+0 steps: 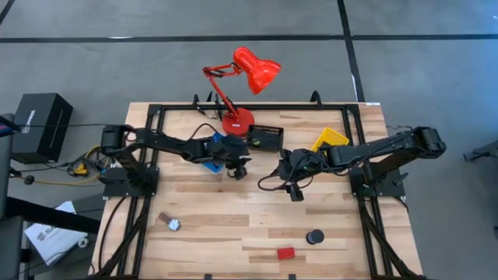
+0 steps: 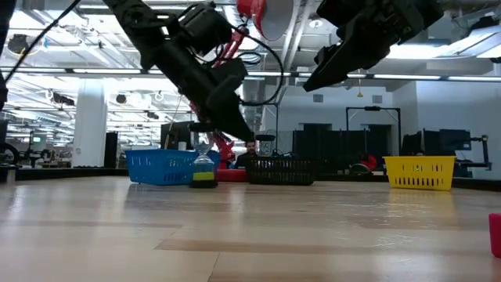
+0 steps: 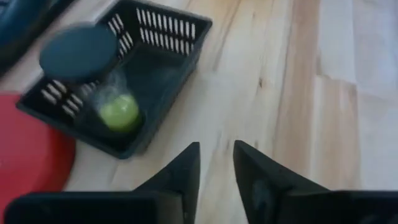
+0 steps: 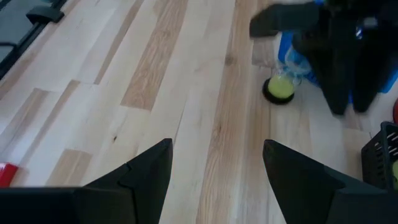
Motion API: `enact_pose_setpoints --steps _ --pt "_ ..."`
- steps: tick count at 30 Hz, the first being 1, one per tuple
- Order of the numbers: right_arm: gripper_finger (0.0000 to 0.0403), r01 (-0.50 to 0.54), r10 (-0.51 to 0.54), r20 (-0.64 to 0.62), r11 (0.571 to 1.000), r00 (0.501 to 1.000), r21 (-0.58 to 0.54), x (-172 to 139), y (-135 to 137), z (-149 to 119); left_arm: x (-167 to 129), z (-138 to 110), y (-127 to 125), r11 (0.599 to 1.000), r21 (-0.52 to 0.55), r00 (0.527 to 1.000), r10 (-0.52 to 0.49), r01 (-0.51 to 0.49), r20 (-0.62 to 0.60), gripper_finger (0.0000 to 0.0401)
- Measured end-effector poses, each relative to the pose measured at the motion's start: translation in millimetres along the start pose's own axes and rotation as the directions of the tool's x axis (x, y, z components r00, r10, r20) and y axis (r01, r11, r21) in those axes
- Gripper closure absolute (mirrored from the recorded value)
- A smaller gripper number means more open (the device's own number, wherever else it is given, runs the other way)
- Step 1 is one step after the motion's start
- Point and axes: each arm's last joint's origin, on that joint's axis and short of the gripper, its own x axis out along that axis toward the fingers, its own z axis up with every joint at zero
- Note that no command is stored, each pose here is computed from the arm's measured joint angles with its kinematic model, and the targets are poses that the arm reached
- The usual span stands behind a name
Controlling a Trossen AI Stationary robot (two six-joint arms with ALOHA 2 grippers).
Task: Pick & Place Office items
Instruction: Put the yellow hourglass into the black bin
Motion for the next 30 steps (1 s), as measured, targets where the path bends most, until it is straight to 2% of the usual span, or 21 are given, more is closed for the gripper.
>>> enact_pose_setpoints --steps 6,10,14,18,23,26,27,30 --pt "0.0161 -0.001 0.001 -0.014 1.000 1.000 0.008 0.1 0.3 -1.3 -9.2 17.5 1.2 1.000 0.018 0.997 -0.007 0.006 0.078 0.0332" --pt "0.0161 -0.001 0.002 -0.015 0.999 1.000 0.043 0.1 0.3 -1.5 -27.7 31.6 3.3 1.000 0.007 0.988 -0.012 0.011 0.153 0.0330" --pt "0.0161 0.002 0.000 -0.029 0.997 1.000 0.076 4.8 0.2 -3.5 -49.7 37.8 6.7 1.000 0.002 0.984 -0.010 0.010 0.176 0.0333" --pt "0.0161 0.009 -0.008 -0.014 0.997 1.000 0.083 22.2 -1.2 -4.3 -78.5 49.7 10.7 1.000 0.006 0.969 -0.013 0.012 0.248 0.0336" --pt "0.0161 0.027 -0.033 0.062 0.996 0.998 0.085 53.2 -10.0 -3.6 -115.1 56.4 16.5 1.000 0.030 0.953 -0.014 0.005 0.302 0.0344" --pt "0.0161 0.065 -0.075 0.095 0.993 0.993 0.101 68.2 -20.3 2.4 -129.7 56.6 19.1 1.000 0.029 0.949 -0.014 0.005 0.316 0.0353" --pt "0.0161 0.097 -0.109 0.115 0.990 0.987 0.108 72.0 -24.4 7.2 -136.3 60.6 19.9 1.000 0.023 0.937 -0.015 0.007 0.350 0.0356" --pt "0.0161 0.213 -0.227 0.132 0.970 0.965 0.116 82.0 -37.4 19.4 -142.1 55.7 21.5 0.999 0.042 0.940 -0.009 -0.006 0.341 0.0365"
